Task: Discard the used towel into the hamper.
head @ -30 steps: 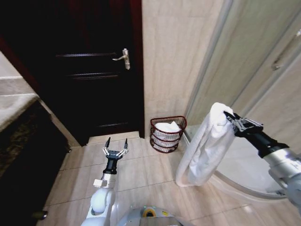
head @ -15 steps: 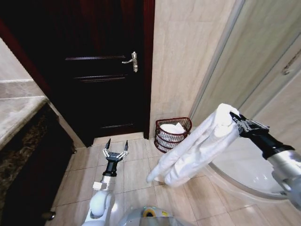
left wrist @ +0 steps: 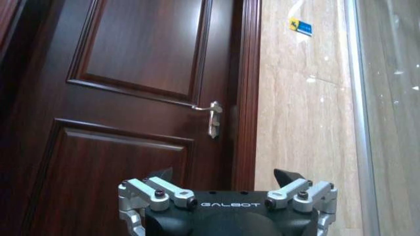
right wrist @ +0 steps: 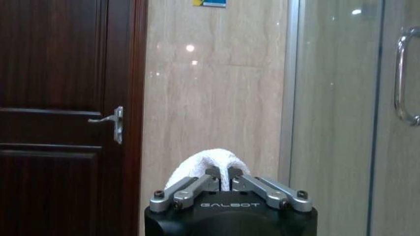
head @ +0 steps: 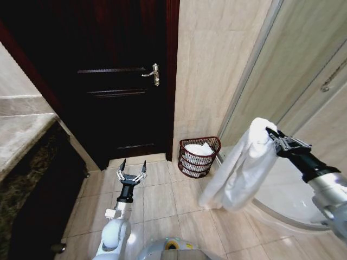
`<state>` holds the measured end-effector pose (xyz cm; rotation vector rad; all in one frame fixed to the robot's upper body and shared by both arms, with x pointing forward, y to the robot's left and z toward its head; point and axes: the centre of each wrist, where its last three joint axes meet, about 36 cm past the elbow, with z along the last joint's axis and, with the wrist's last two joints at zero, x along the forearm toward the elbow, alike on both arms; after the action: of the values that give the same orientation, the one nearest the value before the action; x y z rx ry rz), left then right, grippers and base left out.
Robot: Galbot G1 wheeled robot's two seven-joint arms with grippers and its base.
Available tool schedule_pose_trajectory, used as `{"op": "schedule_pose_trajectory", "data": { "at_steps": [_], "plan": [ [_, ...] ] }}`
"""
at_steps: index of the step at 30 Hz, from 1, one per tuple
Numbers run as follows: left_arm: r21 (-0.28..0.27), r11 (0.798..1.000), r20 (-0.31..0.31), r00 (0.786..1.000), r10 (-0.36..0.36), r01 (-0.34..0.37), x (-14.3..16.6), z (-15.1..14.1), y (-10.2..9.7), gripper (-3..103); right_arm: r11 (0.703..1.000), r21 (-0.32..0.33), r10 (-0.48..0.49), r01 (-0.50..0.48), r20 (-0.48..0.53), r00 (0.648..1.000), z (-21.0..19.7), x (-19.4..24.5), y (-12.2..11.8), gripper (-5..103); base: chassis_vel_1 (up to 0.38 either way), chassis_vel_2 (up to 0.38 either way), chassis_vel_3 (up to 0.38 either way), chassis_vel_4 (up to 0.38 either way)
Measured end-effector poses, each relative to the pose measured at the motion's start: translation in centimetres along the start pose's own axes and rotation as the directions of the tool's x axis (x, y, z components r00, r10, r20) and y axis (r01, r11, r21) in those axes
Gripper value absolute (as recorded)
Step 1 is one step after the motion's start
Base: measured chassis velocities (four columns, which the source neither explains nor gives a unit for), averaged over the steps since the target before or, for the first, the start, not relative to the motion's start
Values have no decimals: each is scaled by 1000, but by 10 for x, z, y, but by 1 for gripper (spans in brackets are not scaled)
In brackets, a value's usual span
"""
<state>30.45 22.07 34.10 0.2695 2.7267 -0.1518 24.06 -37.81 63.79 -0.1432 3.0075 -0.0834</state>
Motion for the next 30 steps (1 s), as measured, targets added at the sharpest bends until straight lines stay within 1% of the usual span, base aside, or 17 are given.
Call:
{"op": "schedule_pose_trajectory", "data": {
  "at_steps": [13,22,24,30],
  "plan": [
    [1,1000,-1,1000,5,-5,0,2,-1,100,1000,22,-1,0,10,1000,-1,-1,0,5,0,0,0,0],
    [-1,1000,0,1000,13,-13,-1,1,-1,100,1000,25,-2,2,8,1000,-1,1,-1,5,-65,65,59,-63],
    [-2,1000,4,1000,15,-15,-1,0,0,100,999,44,-12,11,13,1000,-1,0,0,5,-45,43,66,-47],
    [-4,1000,2,1000,12,-12,0,-1,2,100,998,49,-26,25,17,1000,-1,-2,1,5,-10,29,28,-30]
  ]
}}
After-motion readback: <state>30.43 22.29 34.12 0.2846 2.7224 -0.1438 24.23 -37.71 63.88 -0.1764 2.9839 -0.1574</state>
